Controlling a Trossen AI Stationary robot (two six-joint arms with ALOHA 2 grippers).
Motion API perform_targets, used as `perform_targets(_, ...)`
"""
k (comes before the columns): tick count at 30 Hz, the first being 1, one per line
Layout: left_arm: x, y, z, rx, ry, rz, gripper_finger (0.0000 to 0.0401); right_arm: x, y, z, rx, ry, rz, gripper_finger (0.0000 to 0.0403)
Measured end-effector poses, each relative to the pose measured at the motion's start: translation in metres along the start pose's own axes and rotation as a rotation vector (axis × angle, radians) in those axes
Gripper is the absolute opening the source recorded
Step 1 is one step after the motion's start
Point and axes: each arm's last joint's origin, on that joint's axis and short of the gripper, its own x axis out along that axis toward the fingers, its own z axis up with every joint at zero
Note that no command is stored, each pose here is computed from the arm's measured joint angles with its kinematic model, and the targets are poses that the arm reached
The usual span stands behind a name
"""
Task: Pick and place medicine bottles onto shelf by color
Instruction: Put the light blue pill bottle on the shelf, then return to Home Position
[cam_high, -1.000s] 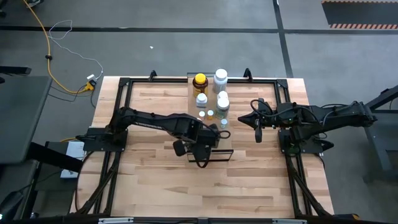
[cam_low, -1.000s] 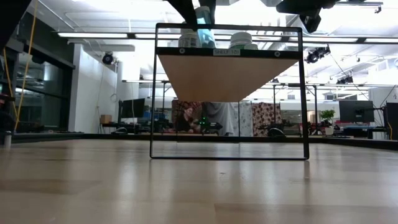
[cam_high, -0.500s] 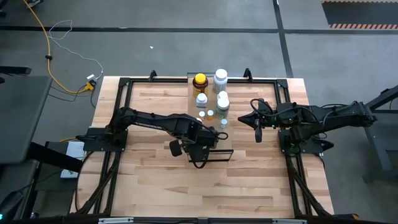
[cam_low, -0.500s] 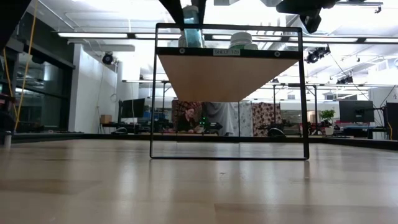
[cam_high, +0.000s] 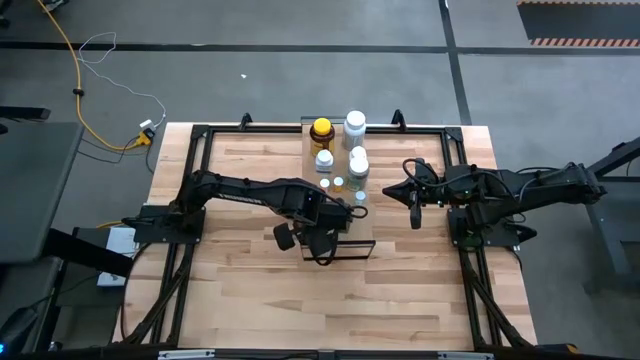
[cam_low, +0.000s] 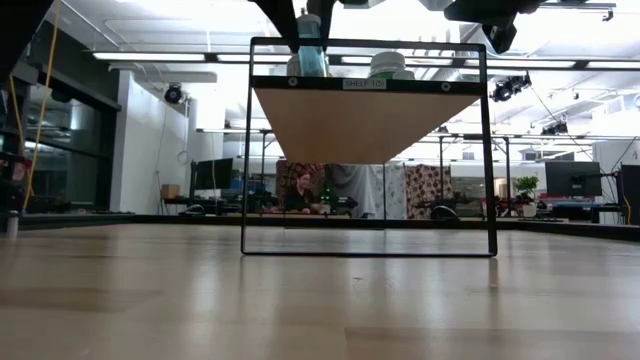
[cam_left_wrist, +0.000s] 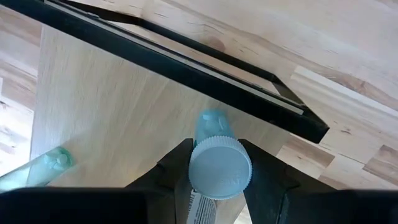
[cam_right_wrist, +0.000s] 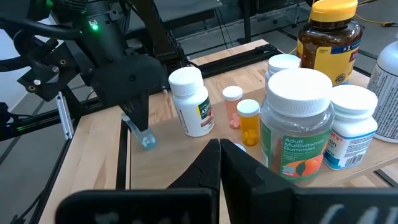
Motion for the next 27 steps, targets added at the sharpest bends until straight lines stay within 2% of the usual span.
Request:
perform_targets(8, 0.0, 0.0004, 0.0012, -0.001, -0.029, -0.006, 0.0112, 0.0, 0.0, 0.0, 0.0, 0.0, 0.0, 0.0)
perform_targets(21, 0.0003, 0.0046, -0.002, -0.059, -0.041, 0.007, 0.0204, 0.0, 0.0, 0.0, 0.0, 0.0, 0.0, 0.0)
perform_targets(27, -0.0025, 0.0057, -0.0055, -0.106, -0.034, 0.02, 0.0225, 0.0, 0.0, 0.0, 0.0, 0.0, 0.0, 0.0)
